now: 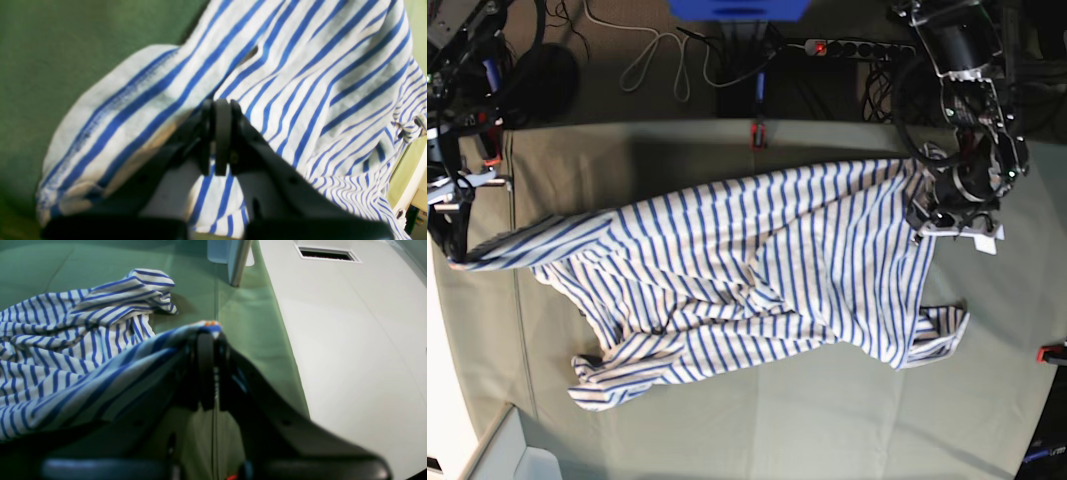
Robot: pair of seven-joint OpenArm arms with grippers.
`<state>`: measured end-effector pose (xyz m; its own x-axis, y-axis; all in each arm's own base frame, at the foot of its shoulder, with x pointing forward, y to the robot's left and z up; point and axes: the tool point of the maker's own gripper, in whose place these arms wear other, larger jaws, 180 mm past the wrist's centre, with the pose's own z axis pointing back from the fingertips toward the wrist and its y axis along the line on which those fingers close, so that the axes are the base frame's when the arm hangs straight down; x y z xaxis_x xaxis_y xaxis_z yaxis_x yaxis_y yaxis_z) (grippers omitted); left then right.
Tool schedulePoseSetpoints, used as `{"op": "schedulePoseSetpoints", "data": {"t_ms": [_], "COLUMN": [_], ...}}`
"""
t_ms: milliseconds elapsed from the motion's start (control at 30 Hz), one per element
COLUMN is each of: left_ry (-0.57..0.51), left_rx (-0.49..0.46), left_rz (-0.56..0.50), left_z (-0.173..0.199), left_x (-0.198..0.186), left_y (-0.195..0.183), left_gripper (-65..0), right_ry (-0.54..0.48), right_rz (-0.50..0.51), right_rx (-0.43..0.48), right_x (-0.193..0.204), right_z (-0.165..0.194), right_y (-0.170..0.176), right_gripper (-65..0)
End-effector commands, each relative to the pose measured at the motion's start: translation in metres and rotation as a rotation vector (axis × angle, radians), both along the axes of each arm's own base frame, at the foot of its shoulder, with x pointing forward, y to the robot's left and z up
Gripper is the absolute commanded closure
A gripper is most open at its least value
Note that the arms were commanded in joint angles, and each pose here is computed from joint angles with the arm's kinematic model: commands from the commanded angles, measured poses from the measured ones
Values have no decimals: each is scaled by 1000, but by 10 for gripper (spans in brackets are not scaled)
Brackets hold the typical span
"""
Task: Layout the t-shirt on the table in an organized manner, then fold the t-shirt properly
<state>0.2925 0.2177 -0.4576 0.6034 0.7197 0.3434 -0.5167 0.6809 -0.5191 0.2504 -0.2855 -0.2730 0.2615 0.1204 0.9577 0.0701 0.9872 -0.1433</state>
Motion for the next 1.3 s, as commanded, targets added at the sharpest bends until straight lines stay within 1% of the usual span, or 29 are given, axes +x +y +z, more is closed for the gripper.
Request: {"op": "schedulePoseSetpoints", "data": {"t_ms": [0, 67, 433, 567, 667, 767, 867, 1033, 1267], "left_ry": [-45, -53, -163, -186, -215, -237, -260, -270, -255], "left_rx": [12, 6, 73, 119, 147, 156, 157, 162, 148], "left_rz": [0, 1, -1, 5, 12, 61, 84, 89, 91], "left_z": [12, 15, 54, 66, 80, 90, 99, 102, 97], "left_x": [11, 12, 30, 36, 48, 51, 57, 60, 57], "left_y": [4, 3, 16, 34, 48, 67, 74, 76, 73], "left_gripper": [-2, -2, -2, -2, -2, -2, -2, -2, -8], "right_ry": [-61, -61, -63, -63, -63, -61, -60, -60, -58], "right_rz": [21, 21, 21, 21, 21, 21, 21, 21, 21], "right_rx": [-9, -9, -9, -9, -9, -9, -9, -9, -9], "right_x": [4, 4, 5, 5, 5, 4, 4, 4, 4], "right_z": [16, 16, 17, 17, 17, 16, 16, 16, 16], "right_y": [2, 2, 2, 2, 2, 2, 2, 2, 2], "right_gripper": [0, 0, 0, 0, 0, 0, 0, 0, 0]}}
